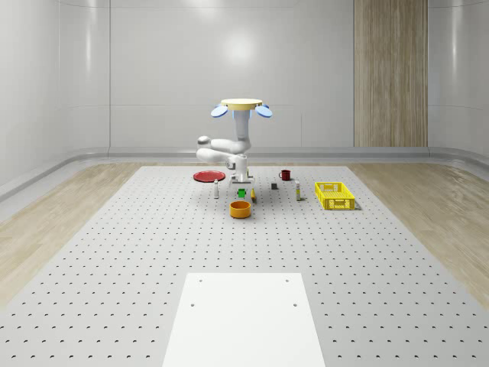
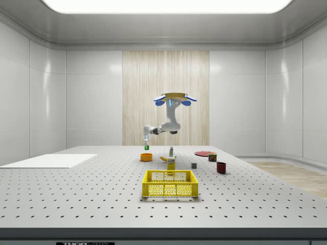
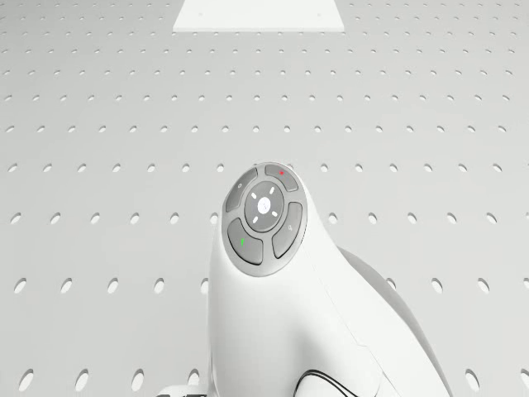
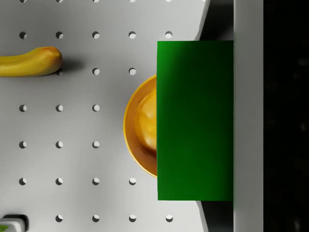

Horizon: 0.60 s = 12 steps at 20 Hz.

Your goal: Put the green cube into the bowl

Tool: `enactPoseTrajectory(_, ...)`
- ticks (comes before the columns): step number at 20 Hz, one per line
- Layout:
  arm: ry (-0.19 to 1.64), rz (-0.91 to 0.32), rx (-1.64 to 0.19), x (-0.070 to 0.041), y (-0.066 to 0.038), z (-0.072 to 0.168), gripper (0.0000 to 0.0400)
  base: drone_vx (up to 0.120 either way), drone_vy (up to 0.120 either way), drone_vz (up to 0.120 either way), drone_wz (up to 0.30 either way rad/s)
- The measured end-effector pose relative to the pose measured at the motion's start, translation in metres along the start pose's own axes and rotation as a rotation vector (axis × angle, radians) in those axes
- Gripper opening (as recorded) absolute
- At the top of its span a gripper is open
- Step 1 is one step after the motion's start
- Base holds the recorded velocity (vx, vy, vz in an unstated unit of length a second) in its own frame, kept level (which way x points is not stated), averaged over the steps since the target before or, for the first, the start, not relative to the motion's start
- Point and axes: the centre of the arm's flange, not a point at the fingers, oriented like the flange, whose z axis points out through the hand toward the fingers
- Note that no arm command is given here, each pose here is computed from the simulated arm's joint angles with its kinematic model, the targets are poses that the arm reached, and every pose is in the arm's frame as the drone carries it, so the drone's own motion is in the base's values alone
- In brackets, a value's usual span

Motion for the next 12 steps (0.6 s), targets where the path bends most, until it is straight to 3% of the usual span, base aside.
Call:
enactPoseTrajectory(6,0.000,0.000,0.000,0.0000,0.0000,0.0000,0.0251,0.000,0.000,-0.120,0.000)
enactPoseTrajectory(8,0.000,0.000,0.000,0.0000,0.0000,0.0000,0.0251,0.000,-0.080,-0.120,0.000)
enactPoseTrajectory(12,0.000,0.000,0.000,0.0000,0.0000,0.0024,0.0251,0.000,0.000,-0.020,0.000)
